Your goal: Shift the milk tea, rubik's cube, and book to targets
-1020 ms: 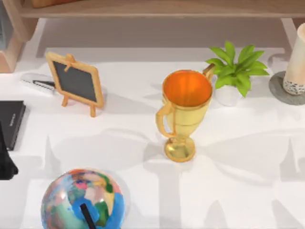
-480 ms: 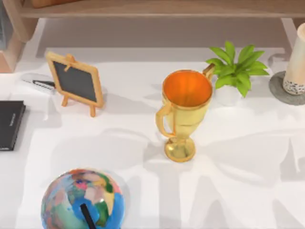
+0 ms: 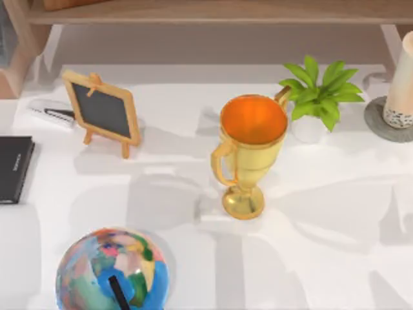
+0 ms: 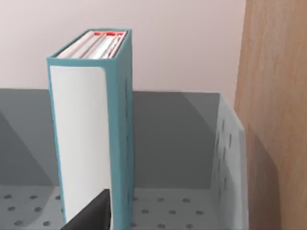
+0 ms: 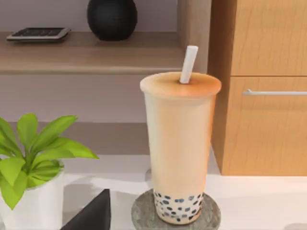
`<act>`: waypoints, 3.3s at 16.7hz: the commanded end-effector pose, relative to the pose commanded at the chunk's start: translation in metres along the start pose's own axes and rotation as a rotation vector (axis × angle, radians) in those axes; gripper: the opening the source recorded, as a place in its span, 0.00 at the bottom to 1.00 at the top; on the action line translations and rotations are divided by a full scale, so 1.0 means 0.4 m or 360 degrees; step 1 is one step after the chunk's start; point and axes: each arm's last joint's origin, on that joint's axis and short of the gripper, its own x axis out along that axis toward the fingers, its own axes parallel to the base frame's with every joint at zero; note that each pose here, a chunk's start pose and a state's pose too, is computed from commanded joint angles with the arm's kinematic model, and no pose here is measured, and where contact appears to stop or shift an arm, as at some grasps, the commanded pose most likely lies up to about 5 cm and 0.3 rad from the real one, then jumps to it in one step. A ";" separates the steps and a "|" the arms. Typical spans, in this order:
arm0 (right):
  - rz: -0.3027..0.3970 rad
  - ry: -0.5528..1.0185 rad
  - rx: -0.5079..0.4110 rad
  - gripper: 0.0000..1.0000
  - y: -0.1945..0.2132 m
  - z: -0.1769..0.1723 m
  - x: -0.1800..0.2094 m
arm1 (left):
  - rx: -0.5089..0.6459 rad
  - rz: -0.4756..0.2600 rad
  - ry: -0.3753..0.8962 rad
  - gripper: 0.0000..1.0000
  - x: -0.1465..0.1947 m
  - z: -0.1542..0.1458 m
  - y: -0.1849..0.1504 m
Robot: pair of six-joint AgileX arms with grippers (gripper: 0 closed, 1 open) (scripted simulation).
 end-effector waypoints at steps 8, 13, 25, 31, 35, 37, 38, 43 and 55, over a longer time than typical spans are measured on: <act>0.0000 0.0000 0.0000 1.00 0.000 0.000 0.000 | -0.0009 -0.0014 0.0023 1.00 0.234 -0.154 0.175; 0.0000 0.0000 0.0000 1.00 0.000 0.000 0.000 | -0.0008 -0.0016 0.0021 1.00 0.241 -0.160 0.182; 0.0000 0.0000 0.0000 1.00 0.000 0.000 0.000 | -0.0008 -0.0016 0.0021 1.00 0.316 -0.161 0.181; 0.0000 0.0000 0.0000 1.00 0.000 0.000 0.000 | -0.0008 -0.0016 0.0021 0.62 0.316 -0.161 0.181; 0.0000 0.0000 0.0000 1.00 0.000 0.000 0.000 | -0.0008 -0.0016 0.0021 0.32 0.316 -0.161 0.181; 0.0000 0.0000 0.0000 1.00 0.000 0.000 0.000 | -0.0008 -0.0016 0.0021 0.17 0.316 -0.161 0.181; 0.0000 0.0000 0.0000 1.00 0.000 0.000 0.000 | -0.0008 -0.0016 0.0021 0.10 0.316 -0.161 0.181; 0.0000 0.0000 0.0000 1.00 0.000 0.000 0.000 | -0.0008 -0.0016 0.0021 0.00 0.316 -0.161 0.181; 0.0000 0.0000 0.0000 1.00 0.000 0.000 0.000 | -0.0004 -0.0011 0.0018 0.00 0.289 -0.134 0.184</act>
